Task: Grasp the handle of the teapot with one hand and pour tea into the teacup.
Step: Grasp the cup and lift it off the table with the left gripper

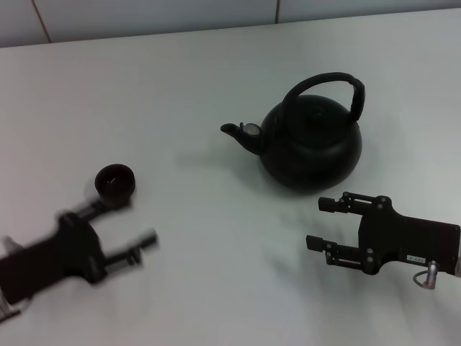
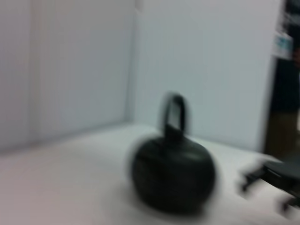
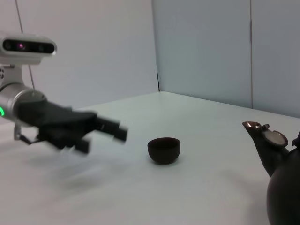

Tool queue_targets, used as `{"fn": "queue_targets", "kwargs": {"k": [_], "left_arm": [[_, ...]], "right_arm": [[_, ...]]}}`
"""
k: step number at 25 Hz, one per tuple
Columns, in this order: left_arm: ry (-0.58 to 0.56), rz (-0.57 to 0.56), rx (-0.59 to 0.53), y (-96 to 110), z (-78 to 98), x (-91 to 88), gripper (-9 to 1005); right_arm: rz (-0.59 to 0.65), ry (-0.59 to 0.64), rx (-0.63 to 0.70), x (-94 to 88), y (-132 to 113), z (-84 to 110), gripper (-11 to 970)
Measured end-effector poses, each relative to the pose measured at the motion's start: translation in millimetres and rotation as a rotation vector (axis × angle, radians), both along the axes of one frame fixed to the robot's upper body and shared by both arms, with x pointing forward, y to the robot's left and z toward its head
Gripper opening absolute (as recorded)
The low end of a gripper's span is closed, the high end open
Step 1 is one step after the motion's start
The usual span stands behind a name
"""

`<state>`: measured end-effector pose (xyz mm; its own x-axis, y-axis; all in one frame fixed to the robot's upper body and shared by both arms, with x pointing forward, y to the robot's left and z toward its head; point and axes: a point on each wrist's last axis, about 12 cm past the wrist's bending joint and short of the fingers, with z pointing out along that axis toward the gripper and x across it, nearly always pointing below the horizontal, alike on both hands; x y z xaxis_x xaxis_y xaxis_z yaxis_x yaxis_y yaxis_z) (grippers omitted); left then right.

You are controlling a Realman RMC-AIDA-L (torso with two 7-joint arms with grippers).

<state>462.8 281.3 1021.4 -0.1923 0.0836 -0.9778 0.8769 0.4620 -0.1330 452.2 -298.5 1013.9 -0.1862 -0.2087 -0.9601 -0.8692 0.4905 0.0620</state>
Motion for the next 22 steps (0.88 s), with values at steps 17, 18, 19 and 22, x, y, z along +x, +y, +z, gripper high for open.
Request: {"fn": "queue_targets", "kwargs": {"k": [17,18,19,22], "left_arm": [[-0.164,0.306,0.025,26.5,-2.0,4.1,800],[-0.164,0.304,0.033,26.4,-2.7,4.1,799],[-0.163,0.301,0.042,26.3,-3.6,4.2,799],[-0.113,0.277,0.153,25.1,-15.5,7.2,799]], "right_arm": [[0.002,-0.005,0.016,1.2,1.7,1.6,676],[0.001,-0.005,0.017,1.1,1.7,1.5,676],[0.0,-0.004,0.016,1.2,1.7,1.4,676],[-0.002,-0.003,0.015,1.3,1.6,1.1,676]]}}
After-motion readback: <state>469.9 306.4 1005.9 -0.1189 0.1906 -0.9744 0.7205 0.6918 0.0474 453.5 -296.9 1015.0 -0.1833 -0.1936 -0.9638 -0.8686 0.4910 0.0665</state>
